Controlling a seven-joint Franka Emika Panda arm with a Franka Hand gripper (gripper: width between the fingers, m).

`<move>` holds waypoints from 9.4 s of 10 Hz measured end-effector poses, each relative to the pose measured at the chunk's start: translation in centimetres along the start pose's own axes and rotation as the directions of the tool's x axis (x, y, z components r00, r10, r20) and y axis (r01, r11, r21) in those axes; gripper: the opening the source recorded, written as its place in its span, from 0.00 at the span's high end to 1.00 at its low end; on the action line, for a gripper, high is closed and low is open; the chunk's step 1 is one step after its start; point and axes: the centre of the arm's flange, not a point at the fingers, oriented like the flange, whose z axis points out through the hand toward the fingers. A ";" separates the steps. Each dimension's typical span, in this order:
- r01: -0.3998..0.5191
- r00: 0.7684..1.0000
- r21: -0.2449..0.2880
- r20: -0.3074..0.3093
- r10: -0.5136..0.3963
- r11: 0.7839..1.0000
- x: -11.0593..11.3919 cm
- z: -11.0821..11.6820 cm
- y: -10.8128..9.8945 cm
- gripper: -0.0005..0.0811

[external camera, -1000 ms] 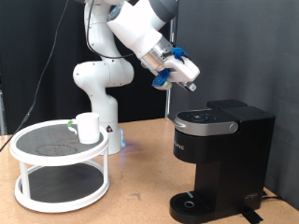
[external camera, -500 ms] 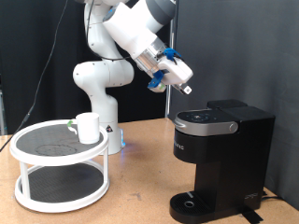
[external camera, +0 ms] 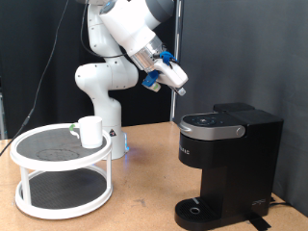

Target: Make a cup of coffee with the keurig machine

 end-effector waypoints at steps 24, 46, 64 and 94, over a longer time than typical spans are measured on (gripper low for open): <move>-0.405 0.913 0.089 0.103 0.396 0.910 6.9 -2.8 0.9 0.99; -0.173 0.983 0.035 0.064 0.171 0.984 21.8 -13.9 3.1 0.99; -0.303 0.953 0.169 0.081 0.294 0.938 32.8 -13.8 -4.3 0.22; -0.319 0.932 -0.031 0.171 0.320 0.947 28.6 -10.4 -3.0 0.99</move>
